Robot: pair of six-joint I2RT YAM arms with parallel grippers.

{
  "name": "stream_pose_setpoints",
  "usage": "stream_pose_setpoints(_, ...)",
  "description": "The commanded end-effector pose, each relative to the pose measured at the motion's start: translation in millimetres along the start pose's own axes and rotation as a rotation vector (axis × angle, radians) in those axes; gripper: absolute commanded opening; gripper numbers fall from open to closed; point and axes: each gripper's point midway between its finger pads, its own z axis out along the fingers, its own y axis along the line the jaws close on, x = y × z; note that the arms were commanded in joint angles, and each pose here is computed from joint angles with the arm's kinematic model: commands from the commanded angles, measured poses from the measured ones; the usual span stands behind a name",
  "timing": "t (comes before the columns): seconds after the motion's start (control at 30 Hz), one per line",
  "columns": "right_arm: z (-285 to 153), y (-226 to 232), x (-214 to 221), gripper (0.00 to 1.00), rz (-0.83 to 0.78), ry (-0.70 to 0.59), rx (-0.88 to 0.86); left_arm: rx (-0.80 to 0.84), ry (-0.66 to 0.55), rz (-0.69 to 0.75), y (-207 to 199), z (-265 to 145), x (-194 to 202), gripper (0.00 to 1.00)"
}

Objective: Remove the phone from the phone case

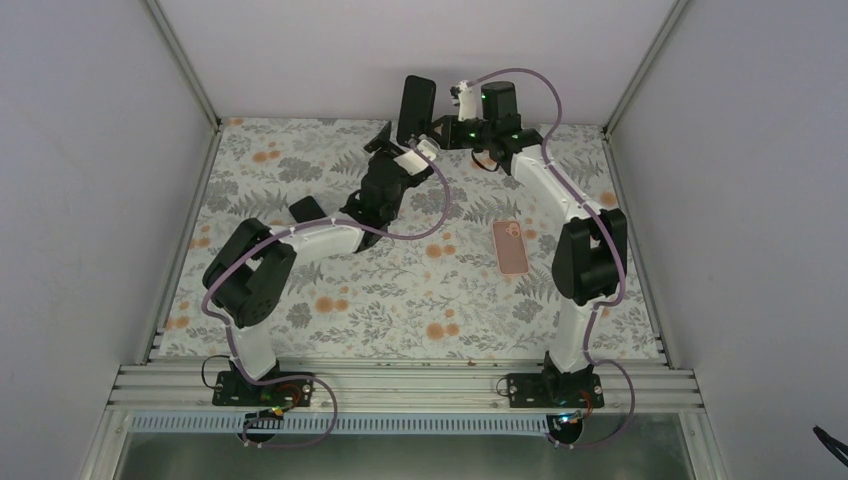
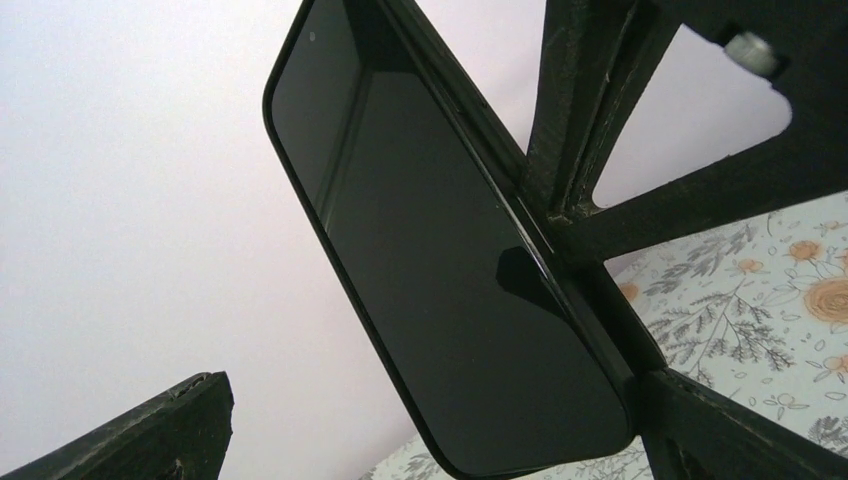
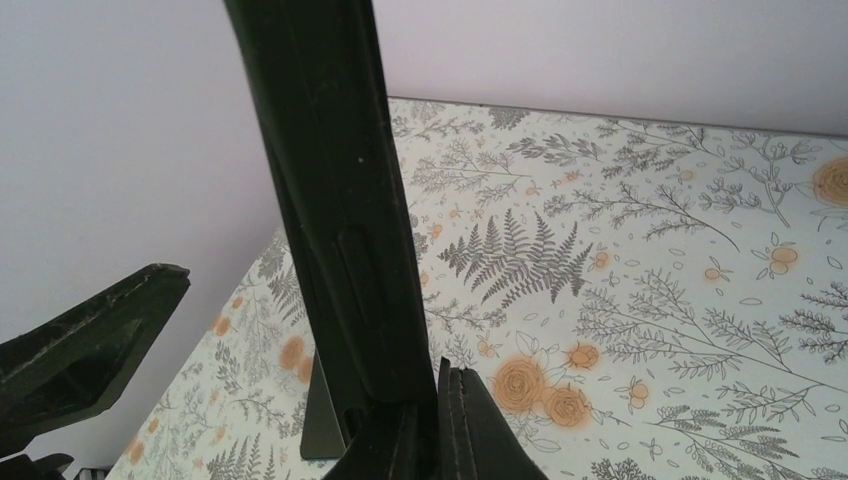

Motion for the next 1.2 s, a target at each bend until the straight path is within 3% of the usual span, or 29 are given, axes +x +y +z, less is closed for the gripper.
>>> stream_pose_setpoints(0.0, -21, 45, -22, 0.03, -0.066, -0.064, -0.096, -0.088, -0.012, 0.017, 14, 0, 3, 1.00)
stream_pose_setpoints(0.3, -20, 52, -19, 0.03, -0.048, -0.058, -0.122, -0.100, 0.021, 0.017, 13, 5, 16, 1.00)
stream_pose_setpoints(0.77, -23, 69, -9, 0.03, -0.041, -0.045, -0.159, -0.221, 0.087, -0.045, 60, 12, 37, 0.99)
stream_pose_setpoints(1.07, -20, 95, -8, 0.03, -0.051, -0.038, -0.211, -0.099, 0.180, -0.180, 48, 26, 55, 0.81)
stream_pose_setpoints(1.17, -22, 102, -10, 0.03, -0.059, -0.042, -0.222, -0.047, 0.177, -0.212, 41, 28, 52, 0.71)
